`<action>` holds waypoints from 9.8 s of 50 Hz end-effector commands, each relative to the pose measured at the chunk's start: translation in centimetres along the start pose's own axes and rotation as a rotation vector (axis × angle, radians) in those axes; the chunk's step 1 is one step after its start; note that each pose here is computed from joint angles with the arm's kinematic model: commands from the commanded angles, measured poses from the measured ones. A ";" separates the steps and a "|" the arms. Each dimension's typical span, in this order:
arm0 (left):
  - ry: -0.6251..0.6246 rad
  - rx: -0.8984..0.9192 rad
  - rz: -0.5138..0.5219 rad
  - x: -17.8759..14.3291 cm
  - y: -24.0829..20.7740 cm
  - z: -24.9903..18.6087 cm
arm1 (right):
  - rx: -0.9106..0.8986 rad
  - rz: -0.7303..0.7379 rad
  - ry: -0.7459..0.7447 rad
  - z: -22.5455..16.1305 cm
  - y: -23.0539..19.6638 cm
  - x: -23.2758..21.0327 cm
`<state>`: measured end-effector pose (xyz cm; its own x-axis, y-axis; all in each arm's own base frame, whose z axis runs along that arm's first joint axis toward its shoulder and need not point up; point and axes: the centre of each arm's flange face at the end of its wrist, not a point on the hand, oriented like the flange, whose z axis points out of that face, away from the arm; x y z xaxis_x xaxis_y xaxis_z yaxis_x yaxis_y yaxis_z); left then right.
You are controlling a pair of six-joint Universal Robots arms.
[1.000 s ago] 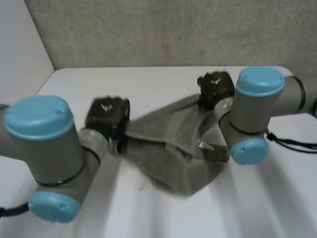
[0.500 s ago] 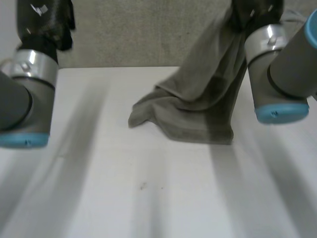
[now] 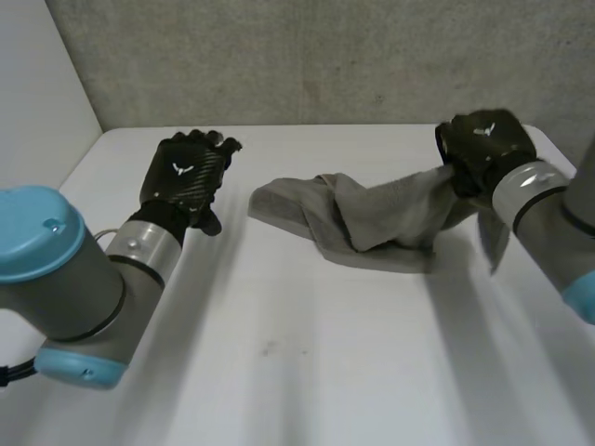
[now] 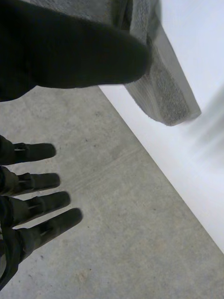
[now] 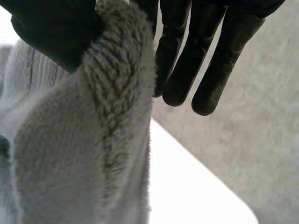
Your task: Fold the towel.
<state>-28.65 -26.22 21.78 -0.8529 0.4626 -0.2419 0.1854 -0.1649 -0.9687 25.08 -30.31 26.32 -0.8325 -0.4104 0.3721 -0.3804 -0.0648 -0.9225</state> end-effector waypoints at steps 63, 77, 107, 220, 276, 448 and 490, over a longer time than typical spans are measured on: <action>-0.035 0.348 -0.096 -4.6 -9.6 0.4 | 0.341 0.108 0.086 -6.1 -11.3 3.0; 0.131 0.227 -0.120 -1.4 -6.1 -0.1 | 0.376 0.118 0.053 -7.1 -12.4 2.3; 0.802 -0.186 -0.580 8.9 6.1 3.3 | 0.446 0.136 -0.044 -12.4 -15.7 2.1; 0.122 -0.585 -0.281 -5.4 9.1 -1.7 | -0.094 0.059 -0.208 -11.6 1.4 -3.2; 0.163 -0.442 -0.193 -3.8 4.9 -2.1 | -0.231 0.070 -0.192 -12.1 7.2 -3.8; 0.163 -0.324 0.090 -0.2 5.6 -2.6 | -0.365 -0.054 -0.250 3.4 6.9 -2.1; 0.045 -0.114 0.047 -2.0 -2.4 -4.1 | -0.187 0.196 -0.368 -9.1 6.1 -12.0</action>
<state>-25.56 -23.22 26.01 -0.8245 0.4837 -0.2937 0.2596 -0.1379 -0.9558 29.25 -17.58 18.44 -0.7109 -0.6963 0.0989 -0.3154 0.1900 -0.9297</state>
